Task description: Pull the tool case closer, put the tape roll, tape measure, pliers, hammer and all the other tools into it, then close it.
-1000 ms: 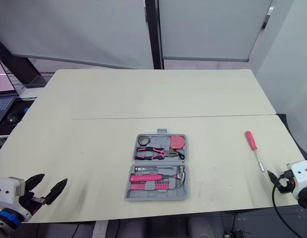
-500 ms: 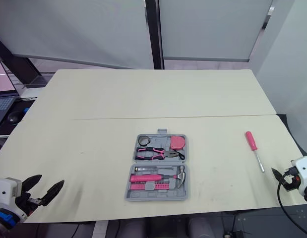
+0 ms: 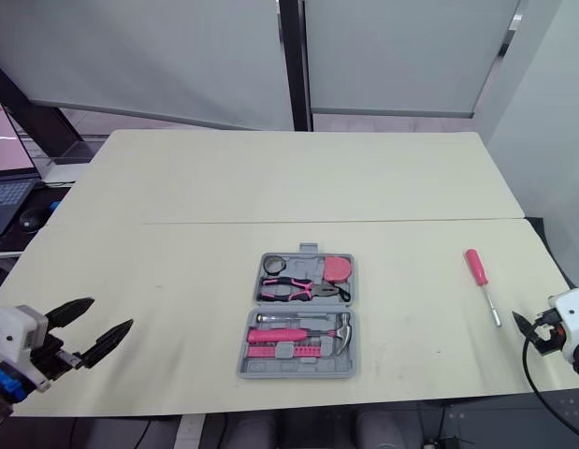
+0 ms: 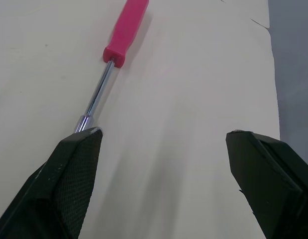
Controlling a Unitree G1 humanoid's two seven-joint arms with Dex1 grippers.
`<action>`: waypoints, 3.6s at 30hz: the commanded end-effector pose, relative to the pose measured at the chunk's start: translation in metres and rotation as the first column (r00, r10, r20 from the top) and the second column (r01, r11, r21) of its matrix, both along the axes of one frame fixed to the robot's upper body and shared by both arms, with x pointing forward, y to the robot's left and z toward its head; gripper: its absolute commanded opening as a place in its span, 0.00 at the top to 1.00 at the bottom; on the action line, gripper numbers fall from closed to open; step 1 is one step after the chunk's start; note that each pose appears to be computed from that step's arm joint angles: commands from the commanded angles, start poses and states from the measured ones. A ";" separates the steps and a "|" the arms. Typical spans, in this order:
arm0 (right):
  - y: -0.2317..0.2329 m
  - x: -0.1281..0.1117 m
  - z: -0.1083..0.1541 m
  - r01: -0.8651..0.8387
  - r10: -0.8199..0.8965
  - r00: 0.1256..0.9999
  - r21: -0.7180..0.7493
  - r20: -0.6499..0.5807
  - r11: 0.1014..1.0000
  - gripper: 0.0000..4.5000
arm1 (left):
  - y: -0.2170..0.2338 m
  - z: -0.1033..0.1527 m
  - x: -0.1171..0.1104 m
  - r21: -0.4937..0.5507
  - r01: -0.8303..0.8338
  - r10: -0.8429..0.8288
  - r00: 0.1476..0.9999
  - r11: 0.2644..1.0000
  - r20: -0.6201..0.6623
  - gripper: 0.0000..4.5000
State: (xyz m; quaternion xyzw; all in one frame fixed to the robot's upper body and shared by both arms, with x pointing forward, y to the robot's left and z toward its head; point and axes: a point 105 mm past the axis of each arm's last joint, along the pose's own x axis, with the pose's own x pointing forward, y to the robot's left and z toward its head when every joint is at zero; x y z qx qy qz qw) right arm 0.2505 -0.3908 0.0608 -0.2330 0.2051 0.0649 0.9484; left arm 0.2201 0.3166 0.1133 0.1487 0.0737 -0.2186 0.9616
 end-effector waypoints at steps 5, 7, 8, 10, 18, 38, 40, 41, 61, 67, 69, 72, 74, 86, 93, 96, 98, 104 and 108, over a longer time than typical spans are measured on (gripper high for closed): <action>0.000 0.012 0.022 -0.010 0.011 0.998 -0.003 0.065 1.000 0.01 | -0.060 0.033 0.020 0.009 0.256 -0.256 0.964 0.967 0.070 0.00; 0.003 0.016 0.024 -0.018 0.017 0.997 0.014 0.070 1.000 0.01 | -0.078 0.040 0.023 0.007 0.325 -0.325 0.942 0.946 0.082 0.00; 0.005 0.018 0.025 -0.022 0.020 0.997 0.022 0.073 1.000 0.01 | -0.084 0.043 0.024 0.005 0.352 -0.352 0.932 0.936 0.087 0.00; 0.015 0.023 0.027 -0.060 0.056 0.996 0.045 0.074 0.997 0.01 | -0.107 0.050 0.023 -0.011 0.452 -0.449 0.888 0.892 0.096 0.00; 0.045 0.043 0.024 -0.110 0.107 0.994 0.082 0.036 0.991 0.01 | -0.158 0.062 0.017 -0.045 0.659 -0.650 0.750 0.751 0.120 0.00; 0.039 0.092 -0.015 0.244 -0.242 0.970 0.172 -0.038 0.954 0.01 | -0.182 0.056 0.013 -0.044 0.698 -0.691 0.715 0.715 0.106 0.00; 0.039 0.090 -0.017 0.250 -0.247 0.968 0.187 -0.044 0.950 0.09 | -0.182 0.056 0.014 -0.045 0.697 -0.691 0.715 0.715 0.107 0.00; 0.039 0.090 -0.017 0.250 -0.246 0.968 0.190 -0.046 0.949 0.13 | -0.182 0.056 0.014 -0.045 0.697 -0.691 0.715 0.715 0.108 0.00; 0.052 0.088 -0.011 0.185 -0.205 0.976 0.228 0.069 0.956 0.79 | -0.161 0.059 0.021 -0.008 0.608 -0.603 0.789 0.794 0.115 0.00; 0.062 0.083 -0.002 0.122 -0.152 0.981 0.219 0.124 0.968 0.79 | -0.157 0.056 0.018 -0.003 0.581 -0.577 0.809 0.814 0.113 0.00; 0.068 0.081 0.000 0.087 -0.116 0.985 0.210 0.130 0.974 0.79 | -0.155 0.055 0.018 0.002 0.571 -0.568 0.815 0.821 0.113 0.00; 0.073 0.076 0.002 0.039 -0.064 0.989 0.191 0.130 0.981 0.79 | -0.154 0.054 0.017 0.003 0.566 -0.562 0.819 0.825 0.113 0.00; 0.079 0.074 0.005 -0.006 -0.017 0.991 0.170 0.130 0.985 0.79 | -0.153 0.054 0.016 0.005 0.563 -0.560 0.821 0.826 0.113 0.00; 0.141 0.068 0.052 -0.456 0.456 0.879 -0.036 0.137 0.889 0.79 | -0.096 0.039 0.001 0.088 0.436 -0.440 0.898 0.896 0.027 0.00; 0.188 0.035 0.063 -0.755 0.758 0.652 -0.118 -0.028 0.645 0.79 | -0.074 0.022 -0.017 0.100 0.412 -0.407 0.911 0.906 -0.062 0.00; 0.208 0.016 0.063 -0.854 0.842 0.520 -0.123 -0.145 0.506 0.79 | -0.070 0.014 -0.028 0.107 0.433 -0.420 0.899 0.895 -0.121 0.00; 0.220 0.006 0.061 -0.898 0.863 0.441 -0.126 -0.245 0.422 0.79 | -0.068 0.005 -0.036 0.114 0.468 -0.444 0.877 0.877 -0.182 0.00; 0.260 -0.024 0.057 -0.955 0.898 0.288 -0.027 -0.332 0.297 0.79 | -0.074 -0.005 -0.045 0.116 0.537 -0.499 0.831 0.836 -0.246 0.00; 0.296 -0.029 0.050 -0.959 0.904 0.265 0.007 -0.335 0.284 0.79 | -0.083 -0.011 -0.048 0.096 0.562 -0.522 0.809 0.821 -0.271 0.00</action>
